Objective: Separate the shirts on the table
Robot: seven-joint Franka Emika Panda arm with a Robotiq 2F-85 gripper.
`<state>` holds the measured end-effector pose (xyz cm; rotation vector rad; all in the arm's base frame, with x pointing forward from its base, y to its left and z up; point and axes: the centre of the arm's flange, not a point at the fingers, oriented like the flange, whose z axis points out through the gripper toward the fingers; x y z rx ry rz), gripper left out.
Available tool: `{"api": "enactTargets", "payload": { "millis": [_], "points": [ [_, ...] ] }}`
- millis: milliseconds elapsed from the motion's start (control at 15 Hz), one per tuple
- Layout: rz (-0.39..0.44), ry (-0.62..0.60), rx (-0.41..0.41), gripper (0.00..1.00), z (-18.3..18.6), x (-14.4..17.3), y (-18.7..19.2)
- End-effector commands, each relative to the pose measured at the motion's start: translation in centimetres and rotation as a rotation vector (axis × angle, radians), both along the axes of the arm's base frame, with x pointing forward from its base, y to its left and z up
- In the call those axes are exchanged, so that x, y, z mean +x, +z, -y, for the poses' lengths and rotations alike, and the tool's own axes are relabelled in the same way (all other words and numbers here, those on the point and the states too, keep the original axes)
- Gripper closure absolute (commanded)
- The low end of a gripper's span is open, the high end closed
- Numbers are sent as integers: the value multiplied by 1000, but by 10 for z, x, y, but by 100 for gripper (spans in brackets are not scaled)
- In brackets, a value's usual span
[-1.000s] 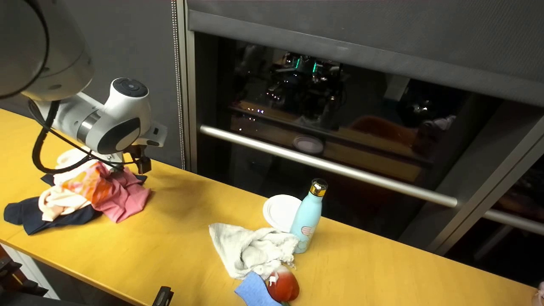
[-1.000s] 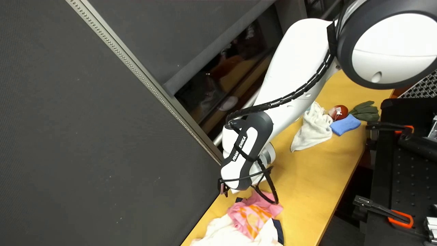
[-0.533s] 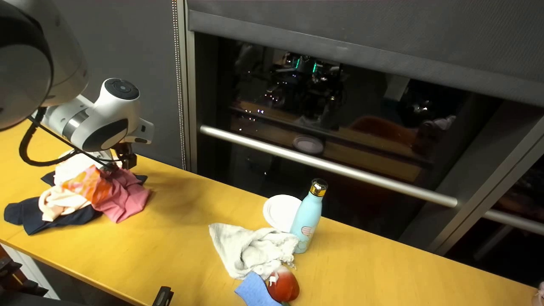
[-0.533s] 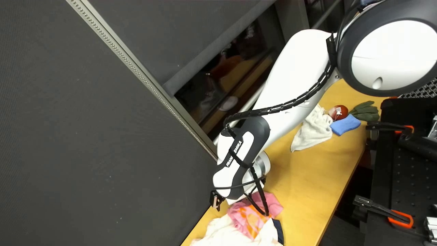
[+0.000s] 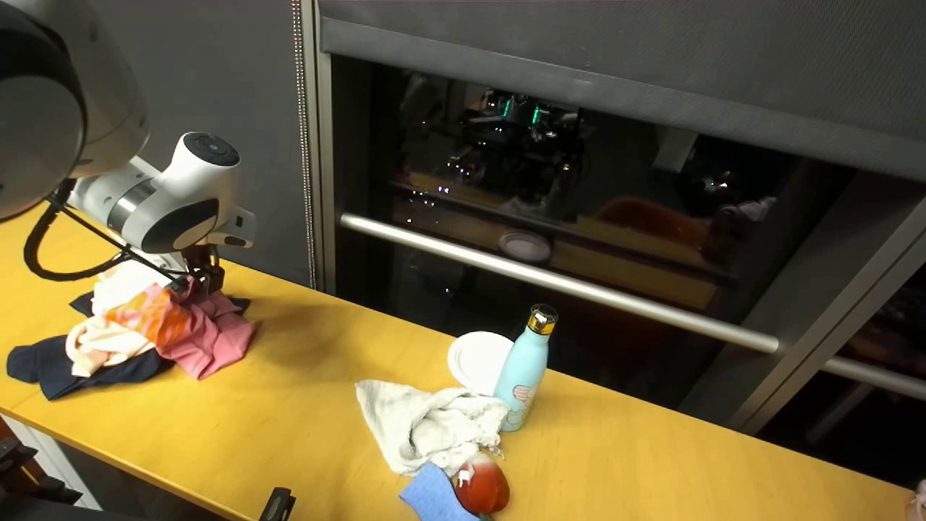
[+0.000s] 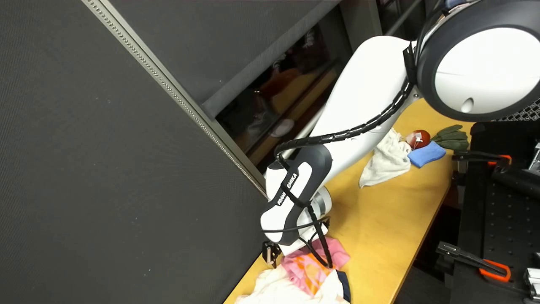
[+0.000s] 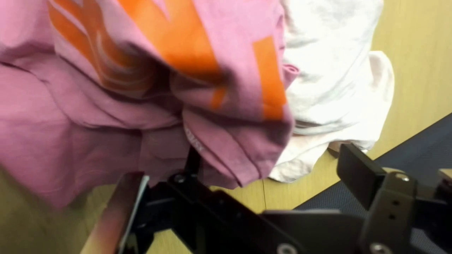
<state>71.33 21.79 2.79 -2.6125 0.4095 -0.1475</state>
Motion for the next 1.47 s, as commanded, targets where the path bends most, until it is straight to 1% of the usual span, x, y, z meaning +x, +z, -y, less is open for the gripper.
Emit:
{"api": "enactTargets", "payload": {
  "millis": [0, 67, 333, 467, 533, 600, 733, 933, 1000, 1067, 1400],
  "points": [
    [7, 13, -5, 32, -2, 8, -1],
    [8, 15, -8, 42, -2, 6, 0],
    [6, 17, -16, 73, -4, -2, 0],
    [6, 16, -26, 86, -7, -9, 6],
    [3, 14, -31, 95, -8, -11, 10],
    [0, 12, -38, 99, -9, -16, 15],
    [-20, 17, -53, 100, -9, -27, 28],
    [-90, 17, -91, 99, 1, -34, 49],
    [-118, 3, -108, 99, 10, -36, 58],
    [-128, -16, -132, 99, 19, -38, 65],
    [-163, -89, -221, 99, 81, -45, 114]
  ]
}}
